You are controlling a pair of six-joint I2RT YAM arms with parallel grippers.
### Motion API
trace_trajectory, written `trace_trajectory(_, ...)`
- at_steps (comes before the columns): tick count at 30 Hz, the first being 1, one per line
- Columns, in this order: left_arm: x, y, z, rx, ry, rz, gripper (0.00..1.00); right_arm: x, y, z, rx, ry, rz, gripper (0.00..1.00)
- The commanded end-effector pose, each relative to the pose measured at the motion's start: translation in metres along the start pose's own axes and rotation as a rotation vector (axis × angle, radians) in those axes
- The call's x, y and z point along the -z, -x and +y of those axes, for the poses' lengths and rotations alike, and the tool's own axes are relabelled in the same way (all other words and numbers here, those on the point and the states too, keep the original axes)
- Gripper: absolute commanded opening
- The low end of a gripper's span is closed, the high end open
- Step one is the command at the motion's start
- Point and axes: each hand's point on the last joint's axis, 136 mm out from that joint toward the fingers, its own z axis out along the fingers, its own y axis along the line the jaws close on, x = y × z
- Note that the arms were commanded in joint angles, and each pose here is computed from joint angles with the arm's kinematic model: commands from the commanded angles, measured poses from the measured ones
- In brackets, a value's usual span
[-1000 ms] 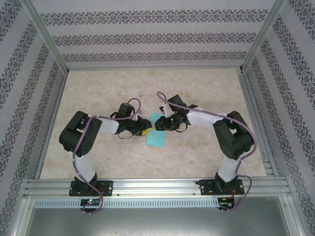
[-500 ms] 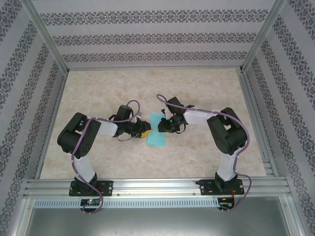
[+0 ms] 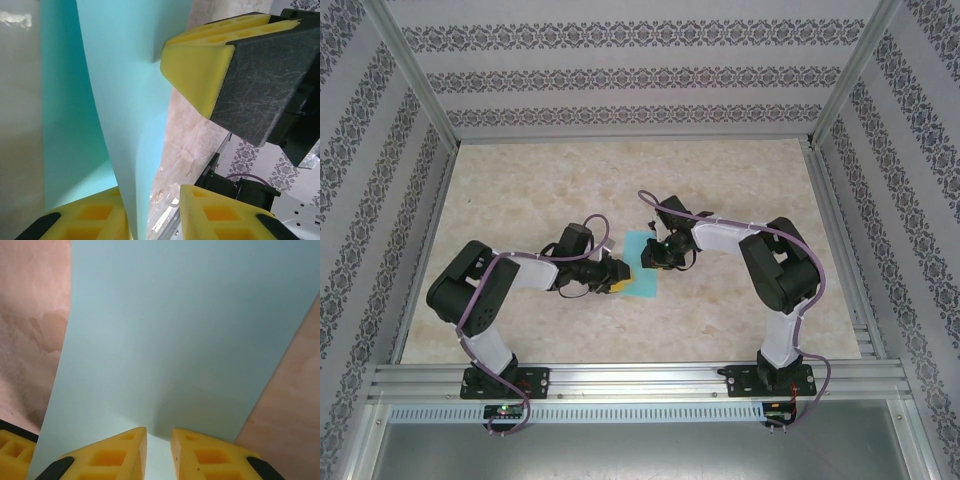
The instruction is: Fold a paper plane with a square sheet of paper (pick it up from the middle)
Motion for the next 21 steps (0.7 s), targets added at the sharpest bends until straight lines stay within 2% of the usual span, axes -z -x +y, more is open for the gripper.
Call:
trace_trajectory(1, 0.002, 0.009, -0.035, -0.11, -0.076, -0.016, 0.31, -0.011, -0.002, -0.024, -0.04, -0.079, 0.018, 0.22)
trace_trajectory(11, -0.01, 0.022, -0.045, -0.116, -0.096, -0.018, 0.34, -0.008, -0.002, -0.015, -0.053, -0.023, 0.021, 0.23)
trace_trajectory(15, -0.013, 0.025, -0.042, -0.114, -0.087, -0.023, 0.4, 0.007, 0.006, -0.005, -0.069, 0.037, -0.018, 0.26)
trace_trajectory(21, -0.015, 0.029, -0.041, -0.109, -0.083, -0.035, 0.43, 0.033, 0.019, 0.008, -0.082, 0.11, -0.084, 0.31)
